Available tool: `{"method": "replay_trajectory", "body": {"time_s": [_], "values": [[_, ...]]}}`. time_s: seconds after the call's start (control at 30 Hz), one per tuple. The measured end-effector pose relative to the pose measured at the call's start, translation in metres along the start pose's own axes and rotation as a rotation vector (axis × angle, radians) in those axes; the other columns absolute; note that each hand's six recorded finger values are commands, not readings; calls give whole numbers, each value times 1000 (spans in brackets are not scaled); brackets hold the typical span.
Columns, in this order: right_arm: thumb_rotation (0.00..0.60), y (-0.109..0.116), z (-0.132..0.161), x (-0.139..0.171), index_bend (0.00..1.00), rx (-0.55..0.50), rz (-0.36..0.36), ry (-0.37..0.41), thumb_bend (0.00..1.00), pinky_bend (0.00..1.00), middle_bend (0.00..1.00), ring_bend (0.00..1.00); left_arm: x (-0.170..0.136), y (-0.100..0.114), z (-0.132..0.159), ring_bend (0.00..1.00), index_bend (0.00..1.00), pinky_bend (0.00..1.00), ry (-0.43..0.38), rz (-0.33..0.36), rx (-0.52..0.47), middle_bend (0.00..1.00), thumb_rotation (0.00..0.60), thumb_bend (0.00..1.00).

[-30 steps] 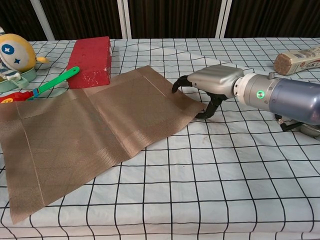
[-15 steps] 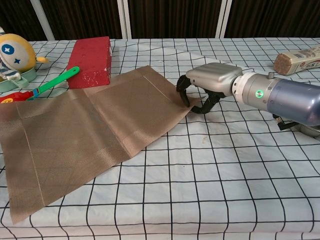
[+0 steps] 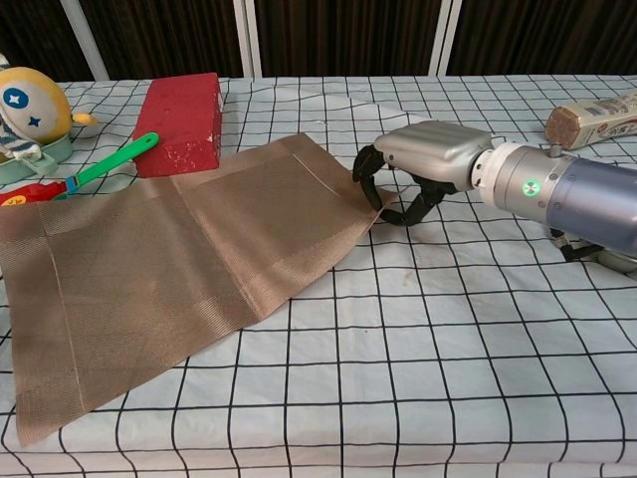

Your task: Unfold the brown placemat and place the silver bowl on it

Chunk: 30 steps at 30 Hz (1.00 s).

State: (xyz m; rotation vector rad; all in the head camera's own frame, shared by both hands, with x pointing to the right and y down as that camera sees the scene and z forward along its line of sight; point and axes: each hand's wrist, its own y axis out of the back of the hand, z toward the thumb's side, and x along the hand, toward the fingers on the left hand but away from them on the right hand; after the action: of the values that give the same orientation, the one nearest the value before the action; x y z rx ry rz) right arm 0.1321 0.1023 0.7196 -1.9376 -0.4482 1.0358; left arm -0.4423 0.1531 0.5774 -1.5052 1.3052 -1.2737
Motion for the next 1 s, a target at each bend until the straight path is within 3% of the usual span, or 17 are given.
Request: {"method": "replay_trajectory", "body": {"time_s": [0.6,1.0], "values": [[600,11,-38,84,648,-61,-103,-199,406,249,228,183,-6,-5,7,36,99,44,-32,-20,6,57,600,9],[600,-2,-33,116,665,-159,-109,-338,445,249,231,183,-8,-5,9,37,100,44,-45,-25,3,57,600,9]]}}
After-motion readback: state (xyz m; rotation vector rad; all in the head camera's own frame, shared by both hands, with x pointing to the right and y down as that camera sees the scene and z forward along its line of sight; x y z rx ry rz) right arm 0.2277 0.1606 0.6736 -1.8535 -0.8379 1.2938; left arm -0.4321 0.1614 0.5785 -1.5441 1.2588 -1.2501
